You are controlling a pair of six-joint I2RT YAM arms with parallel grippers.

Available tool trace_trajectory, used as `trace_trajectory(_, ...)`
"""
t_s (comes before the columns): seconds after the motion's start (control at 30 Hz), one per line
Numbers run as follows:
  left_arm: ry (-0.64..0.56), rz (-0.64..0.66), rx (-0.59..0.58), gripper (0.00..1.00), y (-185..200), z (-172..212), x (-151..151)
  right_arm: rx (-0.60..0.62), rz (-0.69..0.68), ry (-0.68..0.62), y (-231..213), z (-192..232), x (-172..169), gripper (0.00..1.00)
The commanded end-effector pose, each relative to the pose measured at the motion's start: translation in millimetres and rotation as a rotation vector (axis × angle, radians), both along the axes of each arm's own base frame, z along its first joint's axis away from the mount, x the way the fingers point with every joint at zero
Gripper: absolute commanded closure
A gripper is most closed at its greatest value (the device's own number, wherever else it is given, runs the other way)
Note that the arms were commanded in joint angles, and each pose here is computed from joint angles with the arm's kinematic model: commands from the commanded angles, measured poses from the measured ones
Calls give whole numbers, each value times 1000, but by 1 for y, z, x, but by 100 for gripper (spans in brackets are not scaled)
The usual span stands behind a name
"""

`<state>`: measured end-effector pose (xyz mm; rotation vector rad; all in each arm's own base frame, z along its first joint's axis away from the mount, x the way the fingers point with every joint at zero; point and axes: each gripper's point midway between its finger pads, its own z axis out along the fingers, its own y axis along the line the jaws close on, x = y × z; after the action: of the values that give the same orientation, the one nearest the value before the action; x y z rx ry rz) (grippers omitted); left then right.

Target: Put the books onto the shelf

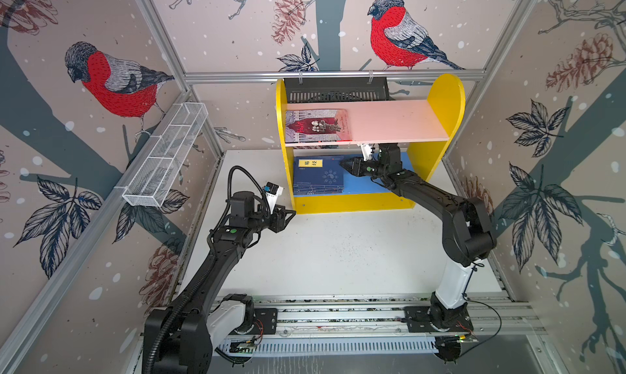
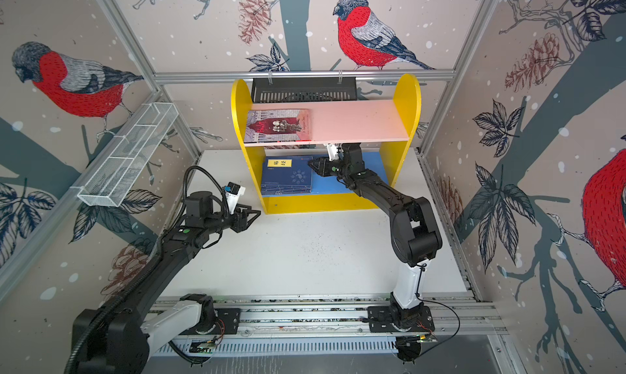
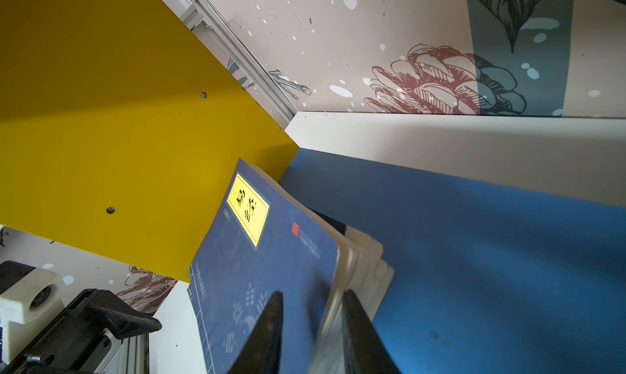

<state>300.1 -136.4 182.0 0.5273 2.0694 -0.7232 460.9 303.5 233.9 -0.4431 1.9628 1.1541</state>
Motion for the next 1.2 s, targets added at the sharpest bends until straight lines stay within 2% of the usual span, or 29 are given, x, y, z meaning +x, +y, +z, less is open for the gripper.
trace_trajectory(0.0, 2, -11, -7, 46, -1, 0, -2, 4, 42, -36, 7, 8, -4, 71)
trace_trajectory(0.33, -6, -10, -5, 46, 0, 2, -1, -19, 33, -42, 5, 9, -2, 73)
trace_trajectory(0.53, -17, 6, 3, 45, 2, 6, 2, -3, -36, -49, -8, 13, -1, 56)
trace_trajectory(0.63, -29, 27, 18, 45, 5, 9, 7, 40, -56, -58, -16, 24, -5, 54)
trace_trajectory(0.8, -55, 43, 36, 45, 8, 18, 13, 40, -45, -68, -16, 32, -5, 47)
trace_trajectory(1.17, -32, 26, 22, 45, 6, 13, 7, -3, 20, -48, 5, 20, 21, 48)
